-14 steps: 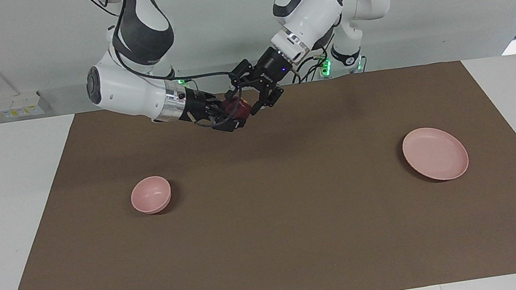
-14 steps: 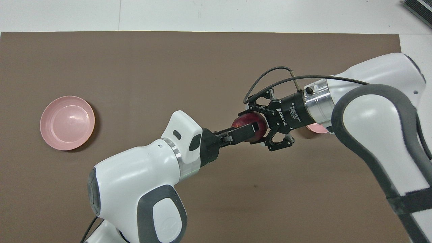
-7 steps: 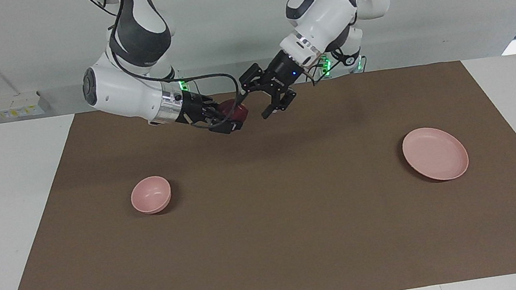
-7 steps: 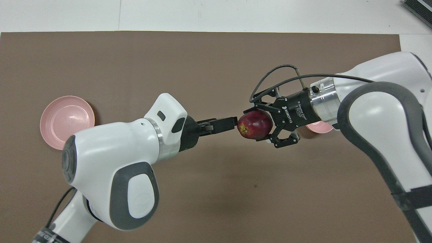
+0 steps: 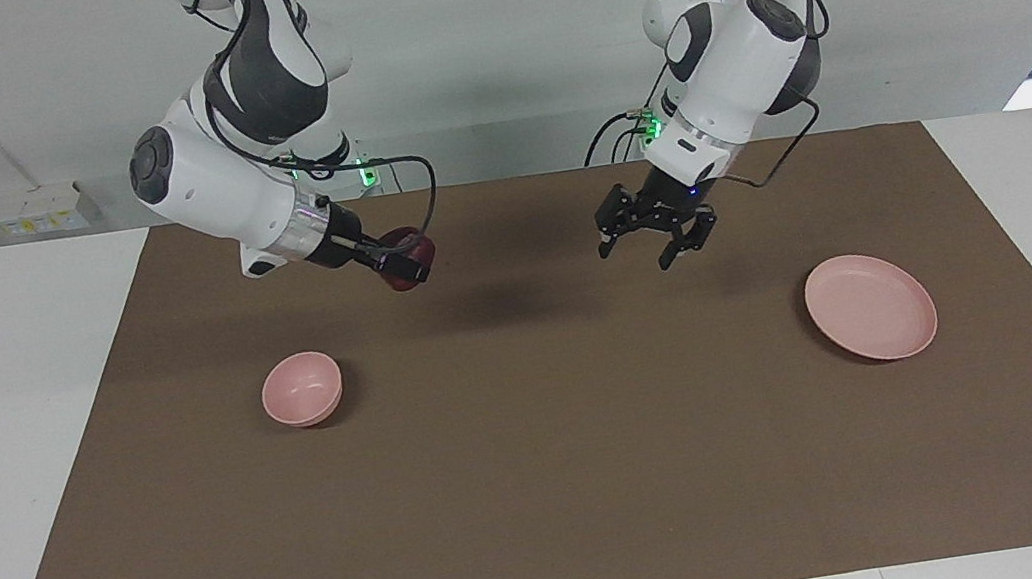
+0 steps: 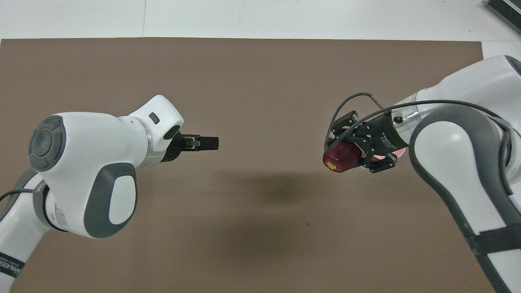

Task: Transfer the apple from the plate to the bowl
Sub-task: 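Carry the apple to the pink bowl while the left gripper retracts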

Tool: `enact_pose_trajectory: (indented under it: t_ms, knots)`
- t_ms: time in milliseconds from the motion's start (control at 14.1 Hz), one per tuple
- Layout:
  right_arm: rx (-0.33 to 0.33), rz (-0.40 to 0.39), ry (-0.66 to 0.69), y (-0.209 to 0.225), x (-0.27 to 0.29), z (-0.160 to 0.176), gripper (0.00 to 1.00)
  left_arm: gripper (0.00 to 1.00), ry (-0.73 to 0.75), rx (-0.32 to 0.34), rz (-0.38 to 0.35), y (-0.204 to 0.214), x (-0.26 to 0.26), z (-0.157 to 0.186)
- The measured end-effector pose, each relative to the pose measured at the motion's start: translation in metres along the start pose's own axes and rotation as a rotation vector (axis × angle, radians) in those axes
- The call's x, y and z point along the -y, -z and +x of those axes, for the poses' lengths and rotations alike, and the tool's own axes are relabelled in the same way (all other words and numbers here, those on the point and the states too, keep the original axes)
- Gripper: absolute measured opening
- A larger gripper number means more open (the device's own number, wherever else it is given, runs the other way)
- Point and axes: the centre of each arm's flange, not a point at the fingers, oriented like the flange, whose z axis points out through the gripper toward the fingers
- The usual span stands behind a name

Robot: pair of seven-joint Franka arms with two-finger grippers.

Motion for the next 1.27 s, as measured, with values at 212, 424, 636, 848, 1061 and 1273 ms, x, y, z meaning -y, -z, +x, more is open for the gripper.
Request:
enact_pose_trajectory:
  t_ms: [212,424,636,848,1061,1273]
  knots:
    - [-0.132,-0.096,0.208,0.002,-0.012,0.021,0.79,1.00,-0.052,-0.010,0.071,0.010,0.006,0.006]
    - [-0.219,-0.181,0.375,-0.002,-0.027,0.054,0.79,1.00,-0.077,-0.005,0.142,0.016,0.022,0.011]
    - [-0.269,-0.256,0.491,-0.014,-0.041,0.089,0.79,1.00,-0.071,0.010,0.165,0.036,0.030,0.021]
    - [-0.276,-0.327,0.559,-0.026,-0.051,0.108,0.79,1.00,-0.046,-0.005,0.185,0.075,0.049,0.038]
    - [-0.278,-0.335,0.603,-0.035,-0.069,0.126,0.79,1.00,-0.023,-0.037,0.225,0.147,0.073,0.056]
    - [-0.265,-0.341,0.604,-0.044,-0.083,0.133,0.79,1.00,-0.009,-0.030,0.242,0.227,0.086,0.057]
